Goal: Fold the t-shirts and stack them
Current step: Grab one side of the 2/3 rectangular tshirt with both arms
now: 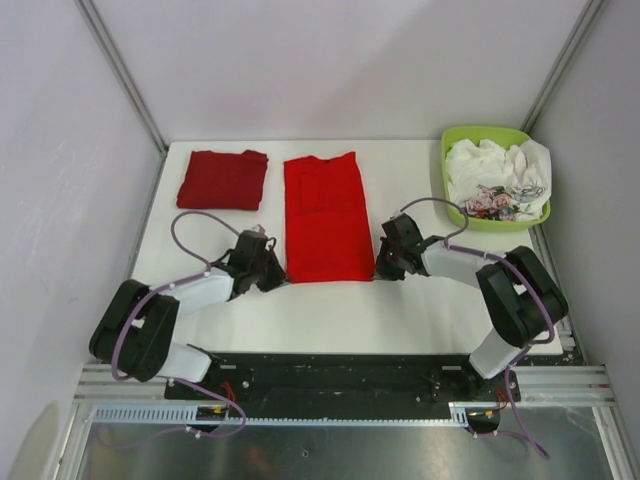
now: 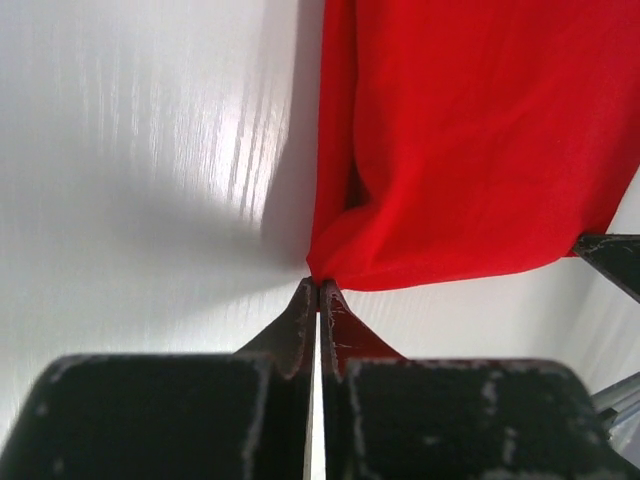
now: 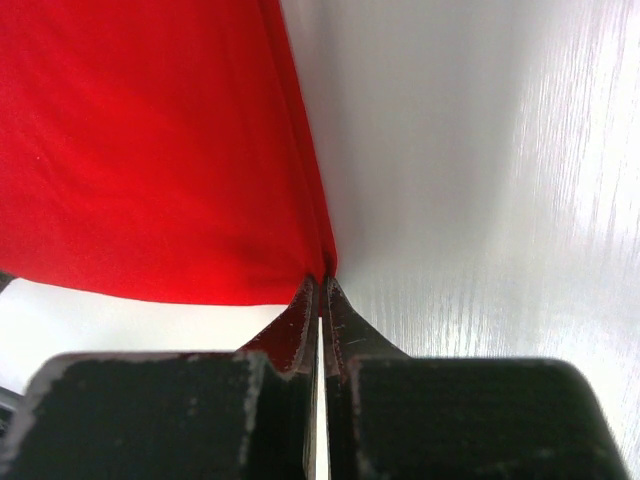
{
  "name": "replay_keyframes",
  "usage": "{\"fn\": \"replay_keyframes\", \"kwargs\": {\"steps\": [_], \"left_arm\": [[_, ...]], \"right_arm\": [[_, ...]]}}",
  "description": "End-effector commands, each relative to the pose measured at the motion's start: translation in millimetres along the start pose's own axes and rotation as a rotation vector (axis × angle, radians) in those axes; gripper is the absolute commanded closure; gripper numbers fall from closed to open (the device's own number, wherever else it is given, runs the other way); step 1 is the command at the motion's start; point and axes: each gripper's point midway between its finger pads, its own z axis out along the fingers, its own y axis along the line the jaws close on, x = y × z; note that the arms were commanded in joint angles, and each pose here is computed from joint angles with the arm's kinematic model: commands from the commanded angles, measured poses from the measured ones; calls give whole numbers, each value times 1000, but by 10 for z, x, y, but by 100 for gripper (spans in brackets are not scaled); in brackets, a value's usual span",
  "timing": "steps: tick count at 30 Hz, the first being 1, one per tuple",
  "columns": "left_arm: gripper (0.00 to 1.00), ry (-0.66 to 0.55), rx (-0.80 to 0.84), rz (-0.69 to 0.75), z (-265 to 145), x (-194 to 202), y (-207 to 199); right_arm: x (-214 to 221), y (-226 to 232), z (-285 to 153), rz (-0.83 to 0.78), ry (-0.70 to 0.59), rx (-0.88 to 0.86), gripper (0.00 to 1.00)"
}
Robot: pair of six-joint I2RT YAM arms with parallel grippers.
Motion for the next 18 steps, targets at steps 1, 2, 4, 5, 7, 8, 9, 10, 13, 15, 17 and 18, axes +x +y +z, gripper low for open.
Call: {"fn": "replay_keyframes", "kwargs": {"steps": [1,2,4,5,7,8,9,10,13,15,17,18], "left_arm": [[100,0,-26,32,-189,78,63],[100,-1,-24,35,-230,96,67],[100,2,-16,40,-327,147,83],[100,7,-12,41,-379,183,96],[100,6,0,45,-497,231,107],[100,3,9,47,-565,250,105],[100,-4,20,49,-635,263,100],[100,-9,31,52,-711,284,96],[100,-28,71,55,-912,334,82],[100,-31,97,55,-1021,386,79],[100,-32,123,51,-1115,440,76],[100,-35,142,48,-1164,462,61]], "right_arm": [[152,-94,-166,-2,8,30,100],[178,-88,-203,-3,7,25,100],[238,-57,-301,-7,1,11,100],[269,-47,-352,-8,-4,6,100],[331,-13,-469,-9,-13,-9,100],[361,10,-535,-11,-20,-18,100],[385,33,-606,-13,-29,-27,100],[413,57,-676,-14,-36,-36,100],[465,120,-906,-20,-78,-55,100],[523,156,-1034,-23,-96,-68,100],[600,189,-1135,-27,-104,-81,100],[643,206,-1181,-27,-104,-88,100]]}}
